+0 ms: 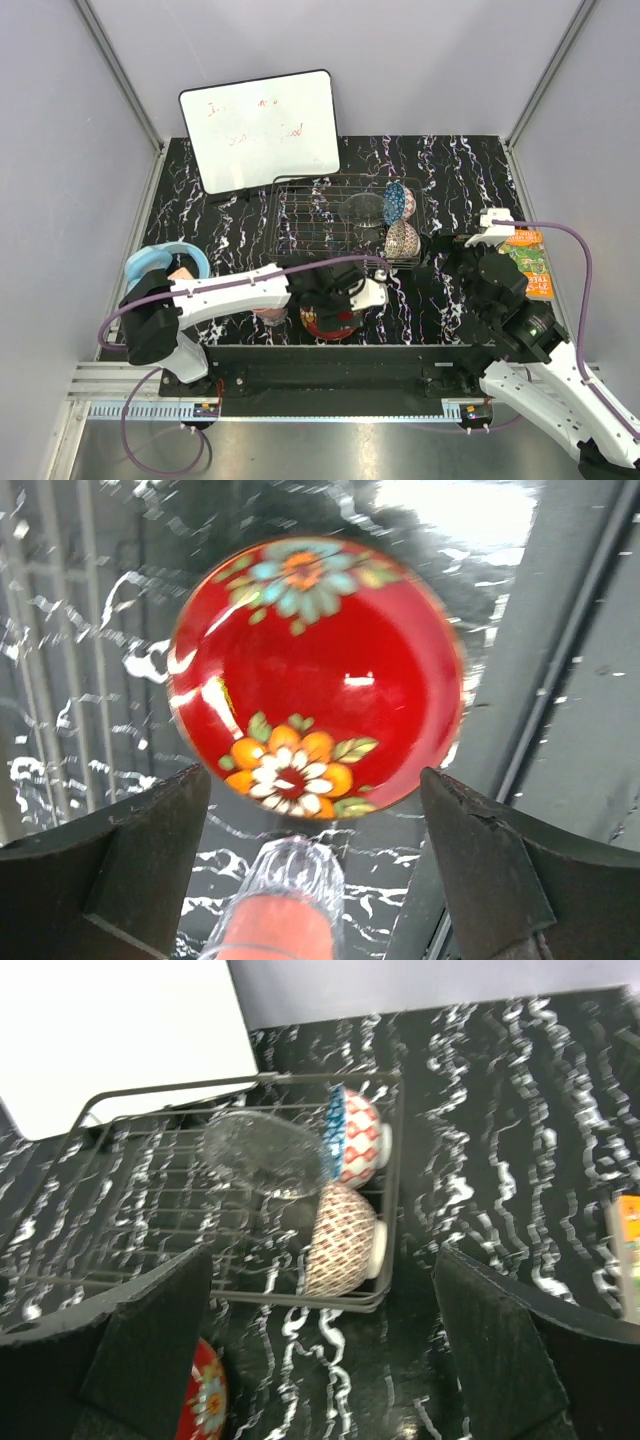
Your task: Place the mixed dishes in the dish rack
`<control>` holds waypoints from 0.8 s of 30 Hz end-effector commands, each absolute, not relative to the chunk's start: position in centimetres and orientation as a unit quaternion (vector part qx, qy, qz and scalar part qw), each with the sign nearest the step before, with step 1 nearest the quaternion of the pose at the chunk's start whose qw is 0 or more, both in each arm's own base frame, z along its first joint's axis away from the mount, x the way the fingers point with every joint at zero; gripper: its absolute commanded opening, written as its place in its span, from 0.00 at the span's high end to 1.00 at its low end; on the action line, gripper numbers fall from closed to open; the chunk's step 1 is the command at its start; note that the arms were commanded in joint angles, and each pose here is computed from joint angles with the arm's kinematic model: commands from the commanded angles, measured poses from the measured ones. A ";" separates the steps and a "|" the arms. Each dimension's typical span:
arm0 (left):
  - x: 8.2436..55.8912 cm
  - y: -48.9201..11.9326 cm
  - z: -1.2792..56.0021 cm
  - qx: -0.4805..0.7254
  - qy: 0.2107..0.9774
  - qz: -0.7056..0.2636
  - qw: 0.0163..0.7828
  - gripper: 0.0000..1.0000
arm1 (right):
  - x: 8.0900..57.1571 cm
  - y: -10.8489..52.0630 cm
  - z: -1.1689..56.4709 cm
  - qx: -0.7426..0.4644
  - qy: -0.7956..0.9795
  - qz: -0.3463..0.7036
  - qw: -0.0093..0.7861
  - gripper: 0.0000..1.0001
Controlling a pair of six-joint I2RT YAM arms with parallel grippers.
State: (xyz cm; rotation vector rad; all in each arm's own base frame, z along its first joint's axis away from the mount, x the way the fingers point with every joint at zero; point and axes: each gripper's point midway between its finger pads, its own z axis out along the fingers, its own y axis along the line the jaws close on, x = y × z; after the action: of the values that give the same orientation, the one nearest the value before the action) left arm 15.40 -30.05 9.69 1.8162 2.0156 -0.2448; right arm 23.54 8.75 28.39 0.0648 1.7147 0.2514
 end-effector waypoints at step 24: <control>24.8 -17.8 26.2 0.436 0.792 -0.068 0.421 0.07 | 15.6 24.5 9.3 0.051 0.902 0.379 0.202 0.13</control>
State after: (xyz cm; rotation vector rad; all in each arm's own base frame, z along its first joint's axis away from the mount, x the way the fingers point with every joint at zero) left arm 24.53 -18.86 26.62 1.1291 1.9541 -0.1888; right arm 15.29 21.79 8.40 0.1696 2.5430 0.9114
